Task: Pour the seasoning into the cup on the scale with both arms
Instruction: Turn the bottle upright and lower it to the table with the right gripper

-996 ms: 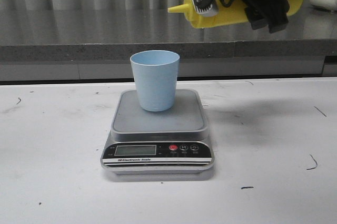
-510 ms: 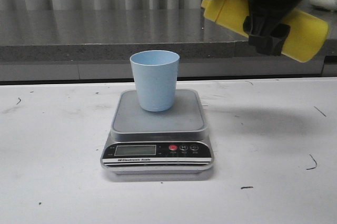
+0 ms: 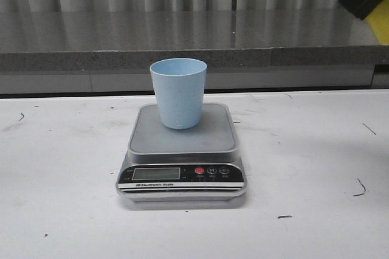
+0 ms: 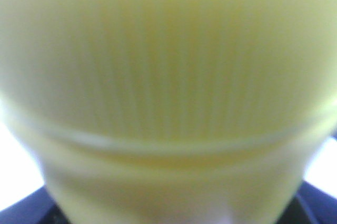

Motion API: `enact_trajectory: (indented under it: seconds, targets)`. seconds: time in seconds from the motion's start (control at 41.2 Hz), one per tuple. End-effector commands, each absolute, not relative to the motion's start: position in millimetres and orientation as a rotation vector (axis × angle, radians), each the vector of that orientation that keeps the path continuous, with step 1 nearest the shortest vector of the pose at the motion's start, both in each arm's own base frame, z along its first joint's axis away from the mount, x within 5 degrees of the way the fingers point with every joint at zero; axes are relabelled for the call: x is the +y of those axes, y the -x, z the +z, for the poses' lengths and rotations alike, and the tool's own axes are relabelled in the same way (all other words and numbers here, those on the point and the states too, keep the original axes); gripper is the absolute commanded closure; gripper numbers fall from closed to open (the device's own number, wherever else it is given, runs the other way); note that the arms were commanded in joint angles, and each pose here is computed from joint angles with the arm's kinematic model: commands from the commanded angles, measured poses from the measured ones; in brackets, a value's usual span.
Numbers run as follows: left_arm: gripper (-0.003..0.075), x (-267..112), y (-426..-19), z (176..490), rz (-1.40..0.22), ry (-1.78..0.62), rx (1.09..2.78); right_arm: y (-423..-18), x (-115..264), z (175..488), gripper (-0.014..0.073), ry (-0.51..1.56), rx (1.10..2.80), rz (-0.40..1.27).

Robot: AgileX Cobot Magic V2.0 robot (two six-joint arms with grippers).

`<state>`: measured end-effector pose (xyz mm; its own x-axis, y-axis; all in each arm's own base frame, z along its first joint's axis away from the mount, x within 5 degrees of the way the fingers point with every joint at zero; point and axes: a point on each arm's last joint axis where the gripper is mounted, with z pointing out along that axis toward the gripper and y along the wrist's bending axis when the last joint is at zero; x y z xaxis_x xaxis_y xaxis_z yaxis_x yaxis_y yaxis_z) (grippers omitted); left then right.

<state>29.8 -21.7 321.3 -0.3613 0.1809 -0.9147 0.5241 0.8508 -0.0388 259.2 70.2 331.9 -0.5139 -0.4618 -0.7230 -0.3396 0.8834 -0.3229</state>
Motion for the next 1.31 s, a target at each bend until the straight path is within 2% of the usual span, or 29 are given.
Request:
enact_trajectory:
  seconds: [0.0, 0.243, 0.534, 0.656, 0.971, 1.117, 1.287]
  targets:
    - [0.0300, -23.2, -31.6, 334.0, -0.427, -0.490, 1.857, -244.2, 61.8, 354.9, 0.0223, 0.477, 1.948, -0.108]
    - [0.0300, -23.2, -31.6, 334.0, -0.427, -0.490, 1.857, -228.2, 53.0, 317.5, 0.0223, 0.375, 1.849, 0.021]
    - [0.0300, -23.2, -31.6, 334.0, -0.427, -0.490, 1.857, -221.2, 39.7, 276.6, 0.0227, 0.293, 1.578, 0.152]
    - [0.0300, -23.2, -31.6, 334.0, -0.427, -0.490, 1.857, -233.0, 31.1, 263.2, 0.0235, 0.234, 1.583, 0.155]
    - [0.0300, -23.2, -31.6, 334.0, -0.427, -0.490, 1.857, -263.8, 38.6, 224.1, 0.0235, 0.234, 1.546, 0.254]
    - [0.0300, -23.2, -31.6, 334.0, -0.427, -0.490, 1.857, -278.3, 43.7, 210.1, 0.0235, 0.254, 1.499, 0.292]
    - [0.0300, -23.2, -31.6, 334.0, -0.427, -0.490, 1.857, -295.7, 48.4, 196.4, 0.0235, 0.299, 1.525, 0.311]
